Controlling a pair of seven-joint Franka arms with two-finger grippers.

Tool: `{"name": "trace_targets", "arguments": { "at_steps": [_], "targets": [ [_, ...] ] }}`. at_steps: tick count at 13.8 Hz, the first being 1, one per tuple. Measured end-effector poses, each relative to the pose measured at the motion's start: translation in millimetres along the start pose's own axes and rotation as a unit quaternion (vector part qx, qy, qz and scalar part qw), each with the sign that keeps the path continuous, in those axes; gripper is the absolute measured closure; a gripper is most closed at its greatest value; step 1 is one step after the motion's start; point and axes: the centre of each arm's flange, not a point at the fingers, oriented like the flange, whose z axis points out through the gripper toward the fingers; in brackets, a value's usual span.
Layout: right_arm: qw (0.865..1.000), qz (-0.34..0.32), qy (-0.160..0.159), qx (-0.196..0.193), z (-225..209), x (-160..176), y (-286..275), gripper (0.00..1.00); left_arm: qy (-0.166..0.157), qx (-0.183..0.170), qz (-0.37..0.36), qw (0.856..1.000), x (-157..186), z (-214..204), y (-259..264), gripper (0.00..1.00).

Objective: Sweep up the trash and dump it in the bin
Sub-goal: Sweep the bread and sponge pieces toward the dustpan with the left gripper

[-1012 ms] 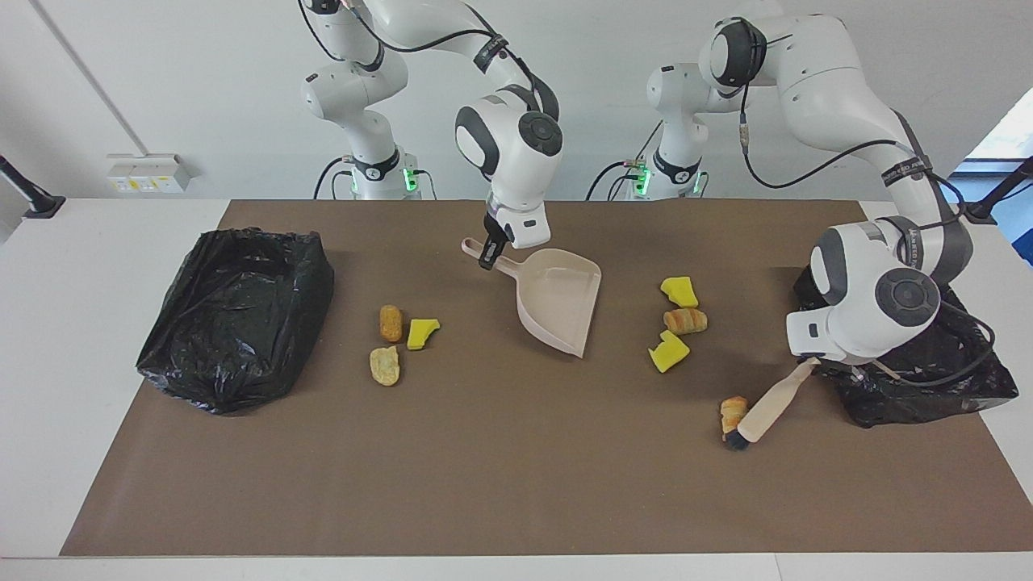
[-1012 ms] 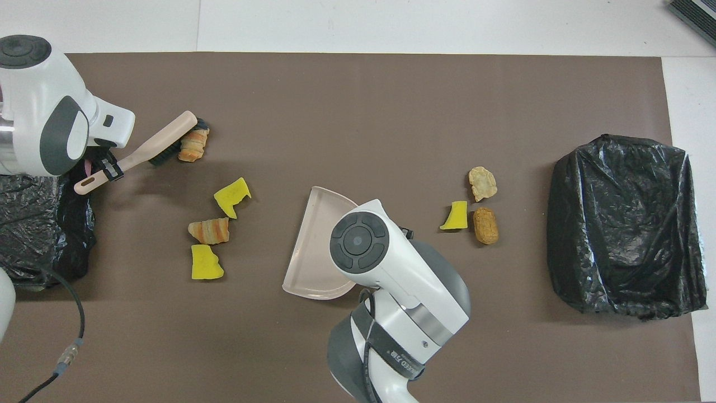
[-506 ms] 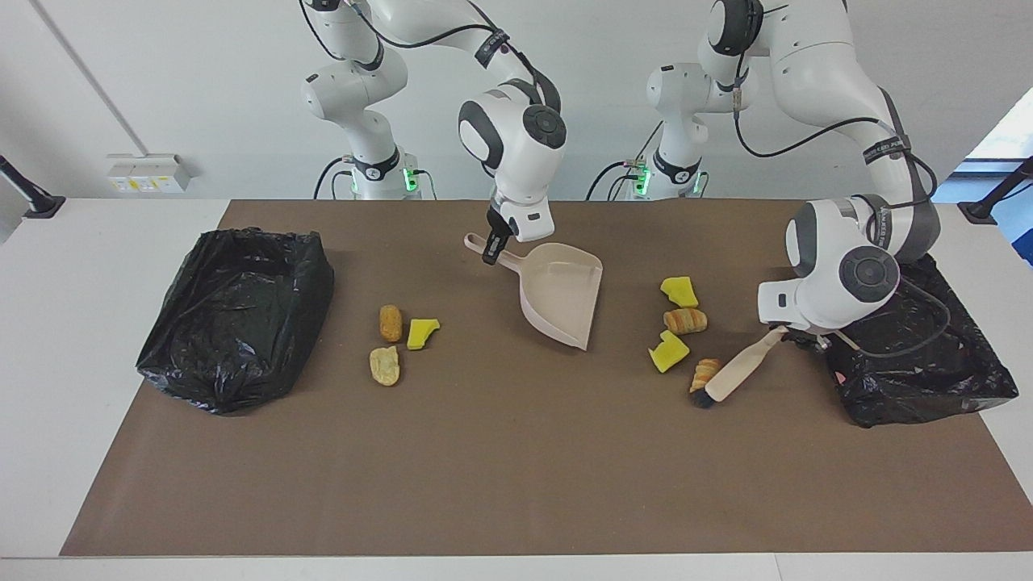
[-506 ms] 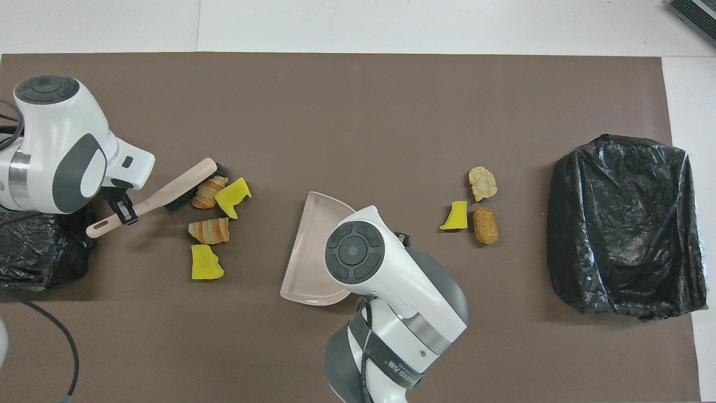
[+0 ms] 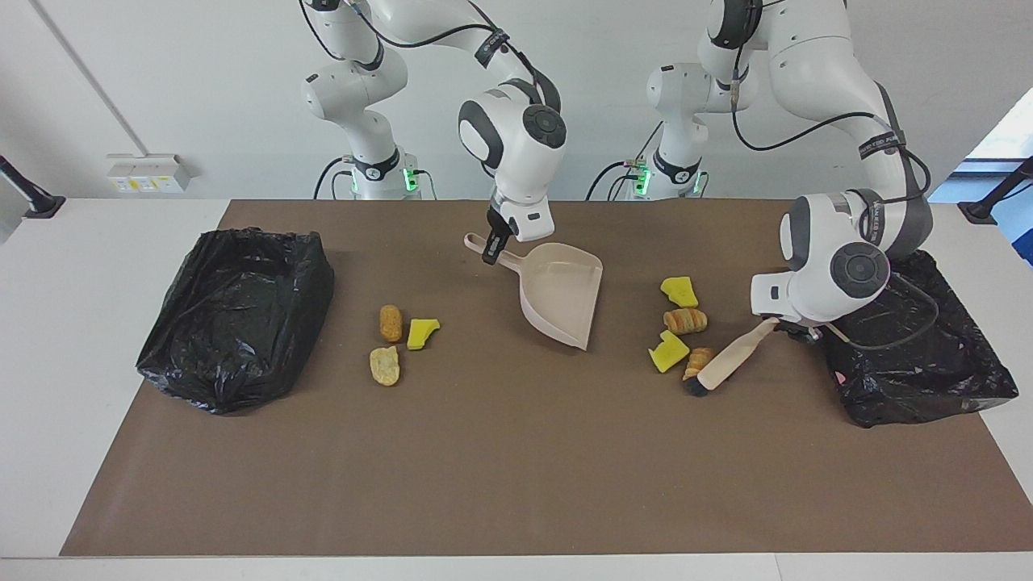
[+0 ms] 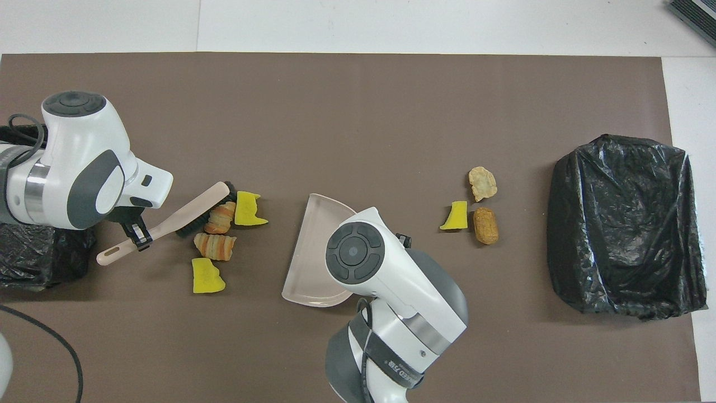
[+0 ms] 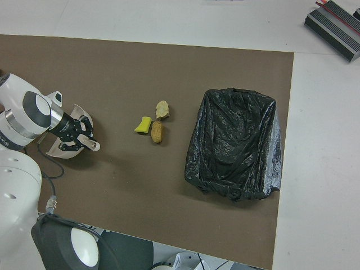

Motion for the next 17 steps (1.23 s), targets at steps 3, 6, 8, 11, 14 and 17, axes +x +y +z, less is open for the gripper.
{"name": "trace_targets", "arguments": {
  "at_steps": [3,6,8,11,14,17],
  "targets": [
    [1.0,-0.026,-0.002,0.001,2.0,0.0,-1.0,0.68,0.012,-0.036,-0.1,0.994,4.9,6.2,17.3,0.74],
    [0.999,-0.036,0.001,-0.002,9.8,5.5,-9.8,0.68,0.015,-0.056,-0.196,0.979,15.5,15.7,45.4,0.74],
    [1.0,-0.028,0.001,-0.001,11.4,7.1,-13.5,0.68,0.023,-0.044,-0.232,0.971,28.4,22.3,72.7,0.74],
    [1.0,0.005,0.003,0.004,11.3,7.8,-14.8,0.68,0.022,-0.039,-0.252,0.967,48.0,27.4,123.8,0.74],
    [1.0,0.013,0.003,0.005,11.4,7.8,-15.2,0.68,0.018,-0.027,-0.245,0.969,62.2,27.5,167.5,0.74],
    [1.0,0.014,0.003,0.006,11.6,7.7,-15.3,0.68,0.016,-0.021,-0.248,0.968,67.7,28.6,184.9,0.74]
  ]
}}
